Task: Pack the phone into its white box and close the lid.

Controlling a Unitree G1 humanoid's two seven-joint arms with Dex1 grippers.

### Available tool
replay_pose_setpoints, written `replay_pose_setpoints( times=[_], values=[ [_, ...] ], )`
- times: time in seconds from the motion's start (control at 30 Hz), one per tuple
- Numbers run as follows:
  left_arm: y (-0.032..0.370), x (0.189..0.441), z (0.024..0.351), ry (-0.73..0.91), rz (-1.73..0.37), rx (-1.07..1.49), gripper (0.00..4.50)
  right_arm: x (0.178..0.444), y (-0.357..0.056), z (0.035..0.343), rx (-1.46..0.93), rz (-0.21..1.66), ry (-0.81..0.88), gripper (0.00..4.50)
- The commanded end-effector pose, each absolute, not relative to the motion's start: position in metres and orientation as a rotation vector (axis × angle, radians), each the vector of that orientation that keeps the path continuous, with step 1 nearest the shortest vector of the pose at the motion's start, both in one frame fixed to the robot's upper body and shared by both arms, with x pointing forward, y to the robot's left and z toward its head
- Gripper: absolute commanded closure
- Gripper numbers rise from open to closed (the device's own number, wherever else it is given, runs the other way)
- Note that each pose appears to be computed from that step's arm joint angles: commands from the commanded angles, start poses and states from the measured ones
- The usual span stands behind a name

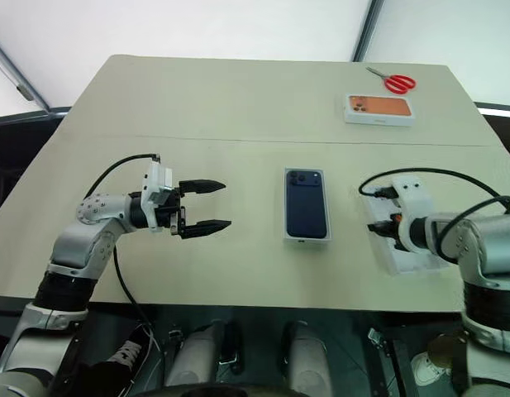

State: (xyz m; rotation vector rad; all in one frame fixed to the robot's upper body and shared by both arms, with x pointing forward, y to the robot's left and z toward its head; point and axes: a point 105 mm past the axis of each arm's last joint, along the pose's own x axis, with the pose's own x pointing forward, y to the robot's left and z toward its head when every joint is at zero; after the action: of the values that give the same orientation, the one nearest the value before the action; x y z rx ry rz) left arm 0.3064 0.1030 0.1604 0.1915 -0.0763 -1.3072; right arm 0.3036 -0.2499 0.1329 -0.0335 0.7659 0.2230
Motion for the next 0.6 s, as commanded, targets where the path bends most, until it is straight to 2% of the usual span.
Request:
replay_pose_setpoints(
  times=[0.03, 0.2, 0.33, 0.6],
  values=[
    [0.106, 0.316, 0.174, -0.132, -1.241, 0.196, 0.00, 0.332, -0.230, 0.186, 0.014, 0.287, 0.505, 4.46],
    [0.109, 0.327, 0.181, -0.142, -1.156, 0.148, 0.00, 0.347, -0.172, 0.243, 0.161, 0.542, 0.232, 4.46],
    [0.112, 0.342, 0.182, -0.130, -1.056, 0.091, 0.00, 0.340, -0.121, 0.242, 0.417, 0.788, 0.245, 4.46],
    [0.115, 0.349, 0.192, -0.144, -0.953, 0.008, 0.00, 0.339, -0.068, 0.227, 0.851, 0.967, 0.335, 4.46]
  ],
)
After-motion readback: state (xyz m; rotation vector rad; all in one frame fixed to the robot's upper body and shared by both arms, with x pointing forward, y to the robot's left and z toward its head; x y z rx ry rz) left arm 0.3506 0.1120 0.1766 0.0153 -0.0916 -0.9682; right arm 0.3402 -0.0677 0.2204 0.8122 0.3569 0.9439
